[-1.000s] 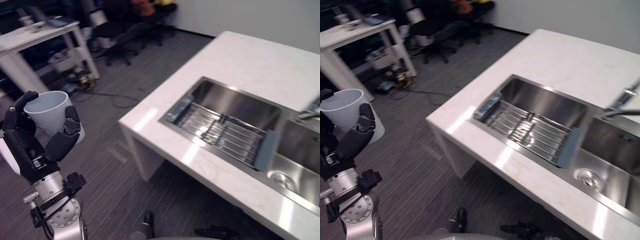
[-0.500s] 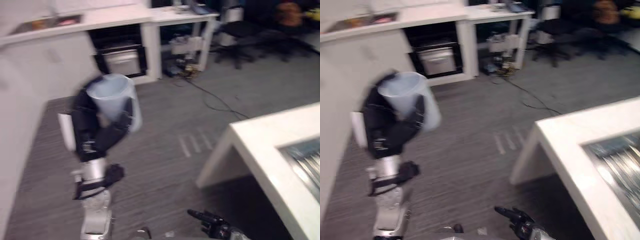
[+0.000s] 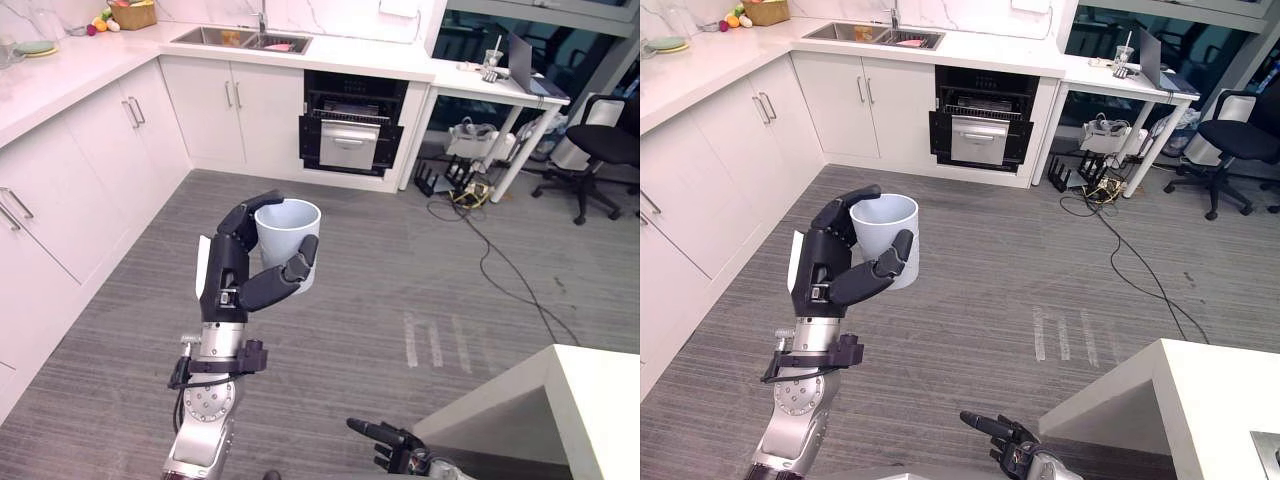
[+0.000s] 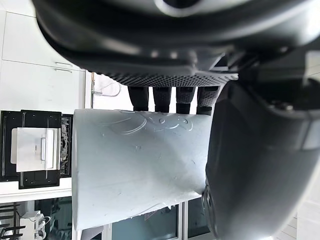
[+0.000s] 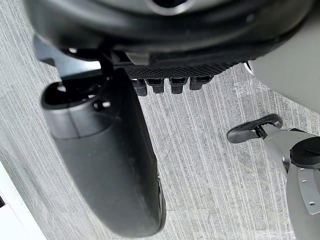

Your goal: Walk over to the sink, pick up the cup, carry it to the dishwasher, place the cup inside the dishwasher, then close the dishwasher door

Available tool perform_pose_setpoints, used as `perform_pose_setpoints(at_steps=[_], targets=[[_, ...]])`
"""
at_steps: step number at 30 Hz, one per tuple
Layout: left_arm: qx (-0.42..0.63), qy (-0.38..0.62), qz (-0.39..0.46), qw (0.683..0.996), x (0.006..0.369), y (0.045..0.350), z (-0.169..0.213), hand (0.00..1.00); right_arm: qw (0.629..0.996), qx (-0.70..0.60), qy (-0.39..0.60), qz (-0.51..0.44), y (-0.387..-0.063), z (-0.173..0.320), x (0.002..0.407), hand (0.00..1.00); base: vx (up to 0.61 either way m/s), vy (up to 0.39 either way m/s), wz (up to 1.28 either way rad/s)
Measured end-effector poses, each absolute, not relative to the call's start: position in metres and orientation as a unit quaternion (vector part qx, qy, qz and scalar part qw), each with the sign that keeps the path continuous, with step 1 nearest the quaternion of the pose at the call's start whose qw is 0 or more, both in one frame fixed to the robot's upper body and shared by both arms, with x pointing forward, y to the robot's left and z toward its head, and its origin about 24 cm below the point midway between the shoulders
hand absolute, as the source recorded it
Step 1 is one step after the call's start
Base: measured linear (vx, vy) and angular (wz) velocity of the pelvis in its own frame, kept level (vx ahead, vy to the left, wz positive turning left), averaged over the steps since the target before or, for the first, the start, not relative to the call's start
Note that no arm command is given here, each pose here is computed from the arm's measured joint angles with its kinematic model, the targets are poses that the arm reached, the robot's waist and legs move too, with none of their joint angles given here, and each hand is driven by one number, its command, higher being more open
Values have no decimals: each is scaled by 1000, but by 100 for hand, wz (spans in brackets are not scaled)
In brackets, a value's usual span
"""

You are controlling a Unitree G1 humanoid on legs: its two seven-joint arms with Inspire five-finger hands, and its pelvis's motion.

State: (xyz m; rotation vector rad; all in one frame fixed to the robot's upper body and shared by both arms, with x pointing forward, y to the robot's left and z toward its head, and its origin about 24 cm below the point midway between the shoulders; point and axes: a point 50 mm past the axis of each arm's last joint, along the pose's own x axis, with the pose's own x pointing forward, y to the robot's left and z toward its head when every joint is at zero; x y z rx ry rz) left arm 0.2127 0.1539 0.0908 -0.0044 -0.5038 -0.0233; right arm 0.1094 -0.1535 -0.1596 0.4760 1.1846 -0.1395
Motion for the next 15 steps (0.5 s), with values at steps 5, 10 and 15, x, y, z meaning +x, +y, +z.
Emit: perform_pose_setpoints(at_steps=[5, 10, 15], targets=[[-6, -251, -2, 968, 213, 156, 91, 0, 799, 227, 553, -69, -155, -161, 103, 100, -3, 2, -16], [-15, -257, 10, 966, 219, 160, 94, 0, 799, 257, 533, -105, -163, -161, 92, 100, 9, 1, -14], [-25, -254, 37, 966, 225, 168, 92, 0, 792, 284, 524, -130, -165, -161, 92, 100, 9, -13, 0]])
